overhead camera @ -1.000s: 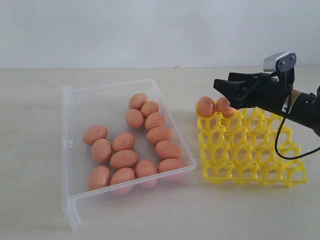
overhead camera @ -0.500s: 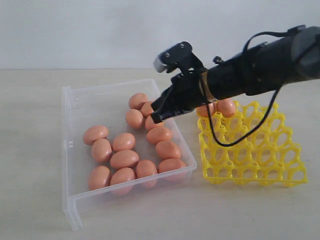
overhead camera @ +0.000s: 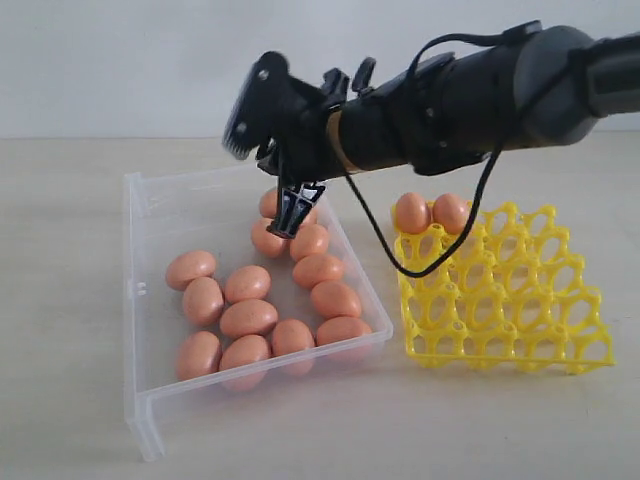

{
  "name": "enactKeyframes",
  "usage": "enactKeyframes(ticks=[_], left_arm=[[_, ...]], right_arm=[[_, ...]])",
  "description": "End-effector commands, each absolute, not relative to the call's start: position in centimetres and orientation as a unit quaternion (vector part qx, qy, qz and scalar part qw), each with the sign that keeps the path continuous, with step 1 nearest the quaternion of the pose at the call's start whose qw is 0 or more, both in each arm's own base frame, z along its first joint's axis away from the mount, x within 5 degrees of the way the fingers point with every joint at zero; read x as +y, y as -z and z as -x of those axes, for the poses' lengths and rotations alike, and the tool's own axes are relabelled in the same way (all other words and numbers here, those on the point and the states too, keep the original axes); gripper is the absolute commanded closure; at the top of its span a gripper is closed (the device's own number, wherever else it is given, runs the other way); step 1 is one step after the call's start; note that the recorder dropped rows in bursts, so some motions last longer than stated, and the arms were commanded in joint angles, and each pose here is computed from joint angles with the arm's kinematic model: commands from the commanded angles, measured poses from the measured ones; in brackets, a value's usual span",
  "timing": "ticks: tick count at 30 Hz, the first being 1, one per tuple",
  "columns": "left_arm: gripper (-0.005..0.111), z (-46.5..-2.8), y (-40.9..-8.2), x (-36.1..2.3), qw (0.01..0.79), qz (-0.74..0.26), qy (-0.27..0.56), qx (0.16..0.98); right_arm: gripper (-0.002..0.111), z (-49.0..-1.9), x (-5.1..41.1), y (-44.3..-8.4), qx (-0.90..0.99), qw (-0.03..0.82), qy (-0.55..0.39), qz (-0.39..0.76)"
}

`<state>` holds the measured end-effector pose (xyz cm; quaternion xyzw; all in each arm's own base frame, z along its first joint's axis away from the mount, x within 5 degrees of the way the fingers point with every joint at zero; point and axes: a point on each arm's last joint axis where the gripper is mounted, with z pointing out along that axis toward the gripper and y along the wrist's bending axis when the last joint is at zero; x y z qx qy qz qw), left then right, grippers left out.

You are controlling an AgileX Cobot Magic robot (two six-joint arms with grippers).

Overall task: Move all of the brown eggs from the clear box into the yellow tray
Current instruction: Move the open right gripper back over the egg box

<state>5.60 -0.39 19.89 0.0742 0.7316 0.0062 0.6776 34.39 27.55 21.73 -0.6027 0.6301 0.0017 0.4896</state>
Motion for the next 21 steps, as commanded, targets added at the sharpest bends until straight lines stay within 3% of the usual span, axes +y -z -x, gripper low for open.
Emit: enactKeyframes(ticks=[1, 3, 6, 8, 9, 17, 21], left_arm=[[0.103, -5.6, -19.8, -0.4, 0.678, -0.074, -0.001, 0.732], [0.103, -5.6, -19.8, -0.4, 0.678, -0.074, -0.001, 0.732], [0.103, -5.6, -19.8, -0.4, 0.678, -0.074, -0.001, 0.732], [0.103, -5.6, -19.8, -0.4, 0.678, -0.074, -0.001, 0.732], [0.103, -5.6, -19.8, -0.4, 0.678, -0.074, -0.001, 0.732], [0.103, -5.6, -19.8, -0.4, 0.678, -0.074, -0.001, 0.732], [0.103, -5.6, -19.8, -0.4, 0.678, -0.074, -0.001, 0.732]], right_arm=[[0.109, -33.0, 29.3, -22.0, 0.487, 0.451, 0.281, 0.693], [0.109, -32.5, 29.5, -22.0, 0.436, 0.407, 0.374, 0.710], [0.109, -32.6, 29.6, -22.7, 0.501, 0.437, 0.376, 0.645], [0.109, -33.1, 29.7, -24.0, 0.631, 0.493, 0.291, 0.523], [0.109, -33.3, 29.4, -24.1, 0.696, 0.481, 0.246, 0.473], [0.109, -35.3, 27.2, -23.3, 0.907, 0.160, -0.061, 0.384], [0.104, -36.6, 27.2, -24.1, 0.909, 0.168, -0.104, 0.367]])
